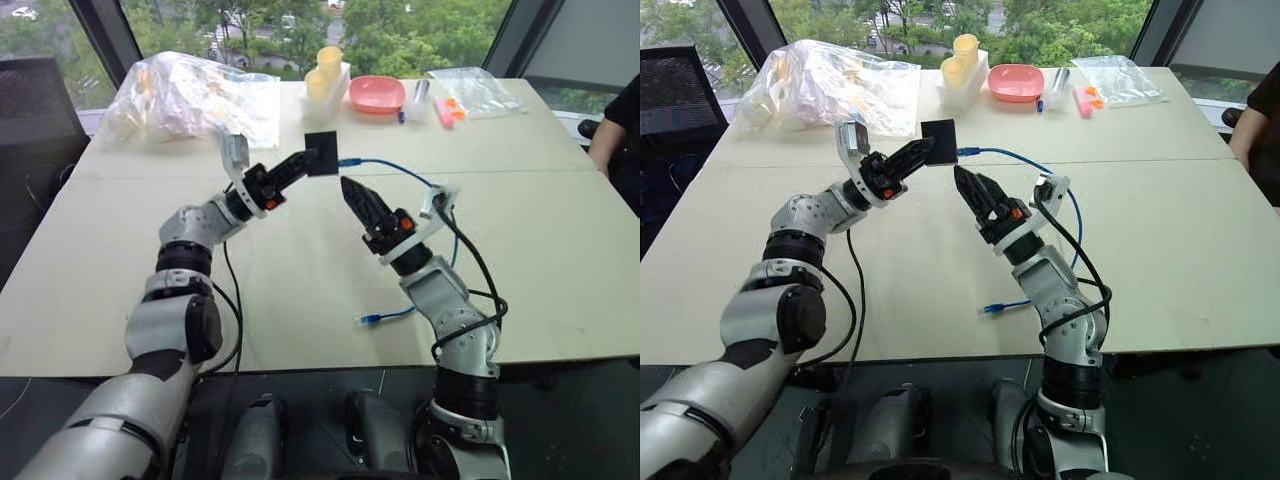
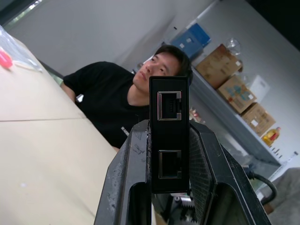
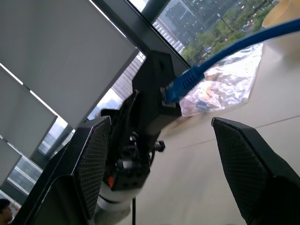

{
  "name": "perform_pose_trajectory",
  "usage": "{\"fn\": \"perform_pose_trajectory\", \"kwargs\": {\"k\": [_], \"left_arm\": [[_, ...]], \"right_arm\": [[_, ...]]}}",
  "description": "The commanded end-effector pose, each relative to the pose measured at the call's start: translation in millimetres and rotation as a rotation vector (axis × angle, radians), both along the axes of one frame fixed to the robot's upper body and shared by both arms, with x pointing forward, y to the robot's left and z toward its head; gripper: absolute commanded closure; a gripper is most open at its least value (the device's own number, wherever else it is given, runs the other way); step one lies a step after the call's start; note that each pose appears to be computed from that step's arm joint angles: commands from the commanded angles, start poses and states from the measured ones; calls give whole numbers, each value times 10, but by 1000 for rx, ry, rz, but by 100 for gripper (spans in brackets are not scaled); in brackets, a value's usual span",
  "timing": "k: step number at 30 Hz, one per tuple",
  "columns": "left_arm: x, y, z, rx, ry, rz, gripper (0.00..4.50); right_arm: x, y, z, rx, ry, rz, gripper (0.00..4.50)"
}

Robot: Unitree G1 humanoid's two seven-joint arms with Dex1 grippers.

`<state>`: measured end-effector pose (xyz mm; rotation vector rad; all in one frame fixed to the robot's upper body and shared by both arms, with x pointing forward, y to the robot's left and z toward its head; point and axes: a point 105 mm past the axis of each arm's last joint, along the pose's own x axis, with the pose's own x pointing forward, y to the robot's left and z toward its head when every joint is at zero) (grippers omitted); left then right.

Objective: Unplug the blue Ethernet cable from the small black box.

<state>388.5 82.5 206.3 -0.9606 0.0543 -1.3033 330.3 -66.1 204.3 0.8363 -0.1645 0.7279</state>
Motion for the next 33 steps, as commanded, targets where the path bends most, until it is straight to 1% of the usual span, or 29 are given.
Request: {"fn": "perform_pose_trajectory", "kwargs": {"k": [1, 15, 16, 18, 21, 23, 24, 30, 33], "left_arm": [[-80, -3, 174, -50, -43, -13, 401], [-155, -51, 179, -53, -36, -32, 401], [-158, -56, 175, -51, -36, -34, 401], [-160, -63, 170, -47, -37, -36, 401], [-163, -70, 166, -43, -37, -35, 401], [-161, -71, 160, -39, -36, -32, 401], [-157, -67, 156, -38, -36, -28, 401], [-133, -52, 140, -33, -35, -7, 401], [-86, 12, 144, -20, -37, 36, 401]], "right_arm": [[0, 43, 151, 45, -43, 5, 93], [62, 33, 134, 54, -45, -6, 93], [63, 37, 132, 53, -46, -6, 117], [68, 43, 127, 52, -45, -6, 180], [74, 52, 123, 54, -47, -8, 324], [74, 60, 123, 53, -50, -6, 435], [76, 58, 122, 56, -49, -7, 444], [69, 73, 107, 40, -48, 1, 444], [99, 22, 83, 37, -33, -29, 444]]}}
